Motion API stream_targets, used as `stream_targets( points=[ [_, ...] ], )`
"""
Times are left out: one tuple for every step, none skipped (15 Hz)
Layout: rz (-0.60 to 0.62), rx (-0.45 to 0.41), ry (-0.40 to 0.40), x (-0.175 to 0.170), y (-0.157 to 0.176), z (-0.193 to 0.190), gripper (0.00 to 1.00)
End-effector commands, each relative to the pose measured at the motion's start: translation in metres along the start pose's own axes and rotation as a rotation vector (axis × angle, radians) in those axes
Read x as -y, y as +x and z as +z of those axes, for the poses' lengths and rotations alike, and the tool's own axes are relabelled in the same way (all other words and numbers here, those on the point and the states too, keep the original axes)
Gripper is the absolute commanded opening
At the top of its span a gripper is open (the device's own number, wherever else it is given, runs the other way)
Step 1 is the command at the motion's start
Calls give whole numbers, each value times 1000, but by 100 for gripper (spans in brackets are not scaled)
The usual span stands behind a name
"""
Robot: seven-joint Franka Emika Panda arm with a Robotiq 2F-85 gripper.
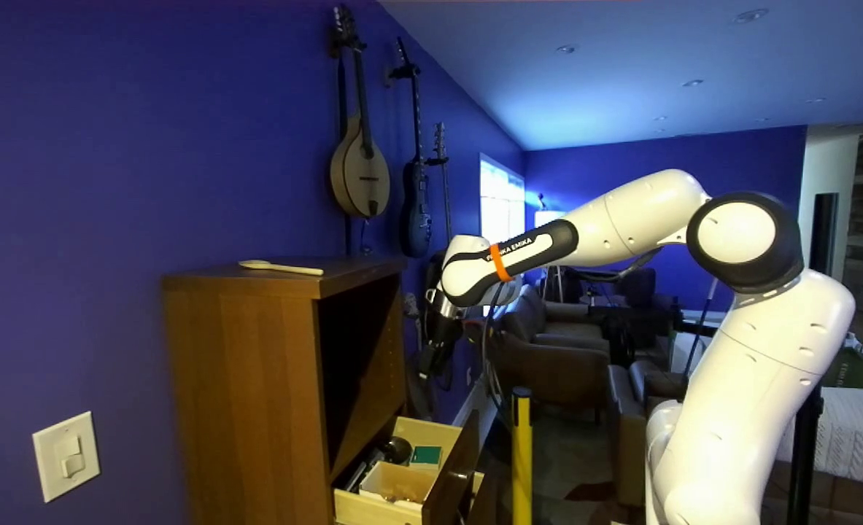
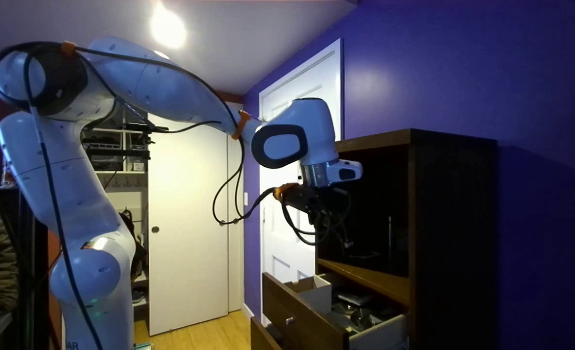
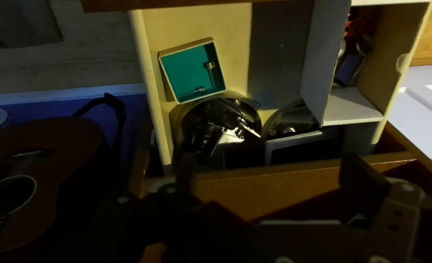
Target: Move the small box to the shelf above it
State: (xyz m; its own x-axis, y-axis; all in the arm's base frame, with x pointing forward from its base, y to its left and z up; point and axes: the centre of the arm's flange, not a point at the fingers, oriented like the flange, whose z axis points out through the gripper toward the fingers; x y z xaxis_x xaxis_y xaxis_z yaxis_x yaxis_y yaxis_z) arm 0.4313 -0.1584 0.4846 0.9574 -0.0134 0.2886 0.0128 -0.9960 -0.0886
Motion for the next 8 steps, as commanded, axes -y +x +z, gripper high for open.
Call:
stream_targets(
  points=[
    [-4,2,-1,-1,1,1,100],
    [-6,2,-1,-3,1,1,100],
    [-7,1,-1,-4,1,0,100],
    [10,20,3,8,1,18,100],
    [37,29,-5,17,-1,30,100],
    [55,43,-1,27,-2,43,100],
    [65,63,1,36,-3,54,100],
    [67,76,-7,45,-5,68,100]
  ],
)
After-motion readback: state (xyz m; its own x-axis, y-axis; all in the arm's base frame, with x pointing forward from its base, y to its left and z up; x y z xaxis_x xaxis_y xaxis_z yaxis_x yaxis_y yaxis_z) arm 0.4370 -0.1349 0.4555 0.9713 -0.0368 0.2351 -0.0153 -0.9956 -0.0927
